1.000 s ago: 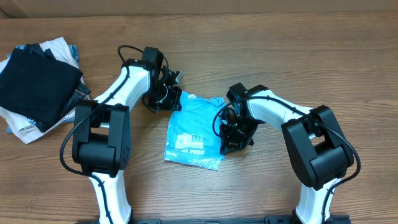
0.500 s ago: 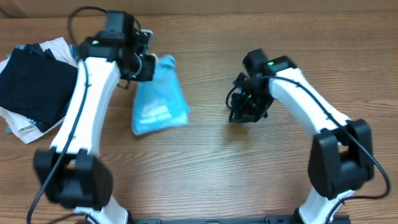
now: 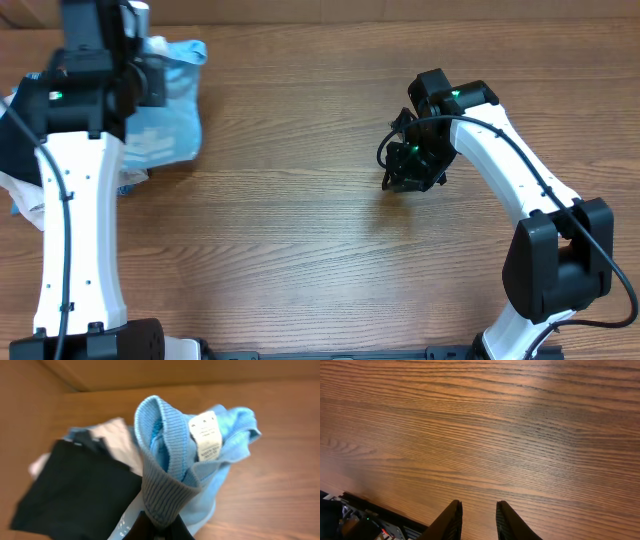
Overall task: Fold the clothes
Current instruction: 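Lift the folded blue bundle with the left gripper and carry it left, then place the bundle on top of the clothes stack and open the left gripper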
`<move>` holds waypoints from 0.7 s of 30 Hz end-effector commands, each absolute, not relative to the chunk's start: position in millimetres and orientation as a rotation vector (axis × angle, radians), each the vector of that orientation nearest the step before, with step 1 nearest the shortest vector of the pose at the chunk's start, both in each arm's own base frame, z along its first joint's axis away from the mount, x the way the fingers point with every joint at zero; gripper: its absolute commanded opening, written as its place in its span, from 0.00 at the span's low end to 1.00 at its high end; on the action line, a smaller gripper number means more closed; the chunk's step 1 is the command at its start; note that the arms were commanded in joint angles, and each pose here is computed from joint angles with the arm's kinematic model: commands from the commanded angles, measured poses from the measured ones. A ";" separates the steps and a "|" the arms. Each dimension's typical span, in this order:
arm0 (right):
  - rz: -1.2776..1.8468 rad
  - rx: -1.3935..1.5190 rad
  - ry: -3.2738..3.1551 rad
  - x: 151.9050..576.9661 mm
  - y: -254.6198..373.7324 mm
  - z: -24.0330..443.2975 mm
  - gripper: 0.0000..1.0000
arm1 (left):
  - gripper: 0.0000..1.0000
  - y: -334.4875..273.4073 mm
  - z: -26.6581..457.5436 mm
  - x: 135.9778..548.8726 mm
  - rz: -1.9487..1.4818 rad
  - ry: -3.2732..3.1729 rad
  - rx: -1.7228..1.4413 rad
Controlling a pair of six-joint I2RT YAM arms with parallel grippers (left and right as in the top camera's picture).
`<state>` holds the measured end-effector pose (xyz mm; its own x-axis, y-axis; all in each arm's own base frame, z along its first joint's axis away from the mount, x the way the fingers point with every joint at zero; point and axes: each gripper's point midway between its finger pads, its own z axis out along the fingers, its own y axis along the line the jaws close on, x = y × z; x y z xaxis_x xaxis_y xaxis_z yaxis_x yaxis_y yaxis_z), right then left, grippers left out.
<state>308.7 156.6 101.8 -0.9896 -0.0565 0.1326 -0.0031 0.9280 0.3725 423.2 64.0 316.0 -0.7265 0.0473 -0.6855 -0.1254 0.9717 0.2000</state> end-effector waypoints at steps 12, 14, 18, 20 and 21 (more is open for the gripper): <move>-0.570 0.061 -2.974 311.2 154.9 112.1 0.26 | 0.04 158.7 373.9 406.3 0.472 2.183 -0.293; -0.570 0.061 -2.974 311.2 154.9 112.1 0.26 | 0.04 168.8 372.0 403.7 0.484 2.185 -0.319; -0.569 0.060 -2.974 311.1 154.9 112.1 0.26 | 0.04 196.4 364.8 400.2 0.517 2.190 -0.387; -0.570 0.060 -2.974 311.2 154.9 112.1 0.26 | 0.04 217.4 355.6 400.3 0.538 2.198 -0.436; -0.570 0.060 -2.974 311.2 154.9 112.1 0.26 | 0.04 224.2 352.1 400.6 0.545 2.201 -0.451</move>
<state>305.2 155.6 102.0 -0.9875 -0.0584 0.1466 -0.0002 0.9296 0.3686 400.1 196.8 348.3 -0.6259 -0.1287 -0.7692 -0.4397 0.8728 0.2118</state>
